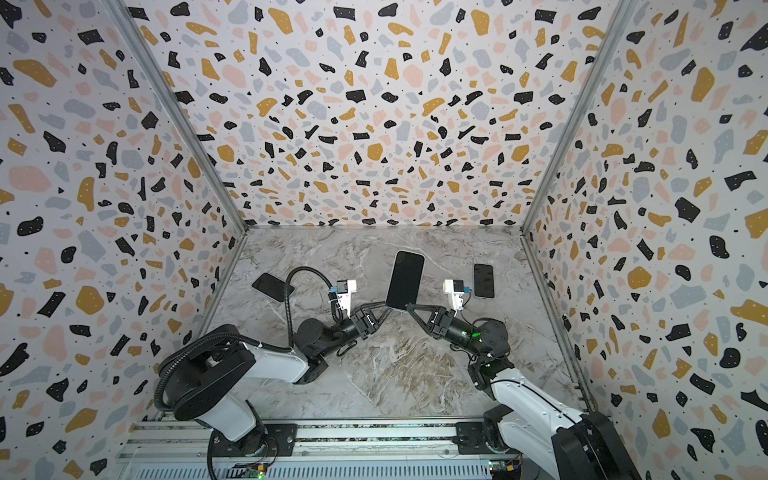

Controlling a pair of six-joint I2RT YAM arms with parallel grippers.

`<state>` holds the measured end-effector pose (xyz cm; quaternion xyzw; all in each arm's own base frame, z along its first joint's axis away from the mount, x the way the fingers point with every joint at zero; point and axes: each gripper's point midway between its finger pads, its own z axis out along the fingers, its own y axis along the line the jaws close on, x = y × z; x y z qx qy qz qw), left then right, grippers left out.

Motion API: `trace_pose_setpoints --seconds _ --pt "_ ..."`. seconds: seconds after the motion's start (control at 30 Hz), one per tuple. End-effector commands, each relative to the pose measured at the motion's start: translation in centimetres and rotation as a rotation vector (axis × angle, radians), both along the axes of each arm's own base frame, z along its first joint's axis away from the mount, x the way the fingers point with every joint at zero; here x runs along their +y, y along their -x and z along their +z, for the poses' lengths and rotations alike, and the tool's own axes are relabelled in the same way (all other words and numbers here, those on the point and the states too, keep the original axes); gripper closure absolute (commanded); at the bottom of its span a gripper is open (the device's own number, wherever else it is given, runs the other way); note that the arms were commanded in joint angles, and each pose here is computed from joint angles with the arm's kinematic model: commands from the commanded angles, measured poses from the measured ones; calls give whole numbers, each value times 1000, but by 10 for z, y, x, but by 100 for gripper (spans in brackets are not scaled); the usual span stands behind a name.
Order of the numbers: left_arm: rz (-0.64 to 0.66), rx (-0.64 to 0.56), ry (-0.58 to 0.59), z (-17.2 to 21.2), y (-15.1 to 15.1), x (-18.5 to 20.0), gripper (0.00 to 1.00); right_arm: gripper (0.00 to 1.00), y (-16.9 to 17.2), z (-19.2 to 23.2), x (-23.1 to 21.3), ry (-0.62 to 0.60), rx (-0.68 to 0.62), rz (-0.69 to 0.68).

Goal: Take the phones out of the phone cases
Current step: 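Pull the case edge off with the left gripper while the right holds the phone, then lower the separated case and blue phone side by side onto the table with both grippers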

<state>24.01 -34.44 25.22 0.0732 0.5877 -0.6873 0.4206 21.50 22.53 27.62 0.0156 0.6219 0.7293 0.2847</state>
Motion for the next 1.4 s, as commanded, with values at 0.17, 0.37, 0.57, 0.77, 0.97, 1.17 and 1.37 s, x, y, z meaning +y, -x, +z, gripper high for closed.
trace_pose_setpoints --seconds 0.17,0.37,0.57,0.77,0.97,1.17,1.37 --pt "26 -143 115 36 4 13 96 100 12 45 -5 -78 -136 3" --pt "50 -126 93 25 -3 15 100 100 16 52 -7 -90 -146 3" --pt "68 -100 83 13 -10 18 100 100 19 60 -9 -93 -163 -1" --pt "90 -76 81 3 -16 25 100 100 21 61 -10 -85 -165 -4" --pt "149 -34 64 -9 -23 42 100 100 18 50 -9 -35 -149 -24" --pt "241 30 -8 -24 -33 60 100 100 12 33 -9 53 -129 -60" --pt "384 139 -212 -47 -45 79 100 100 4 8 -11 172 -94 -109"
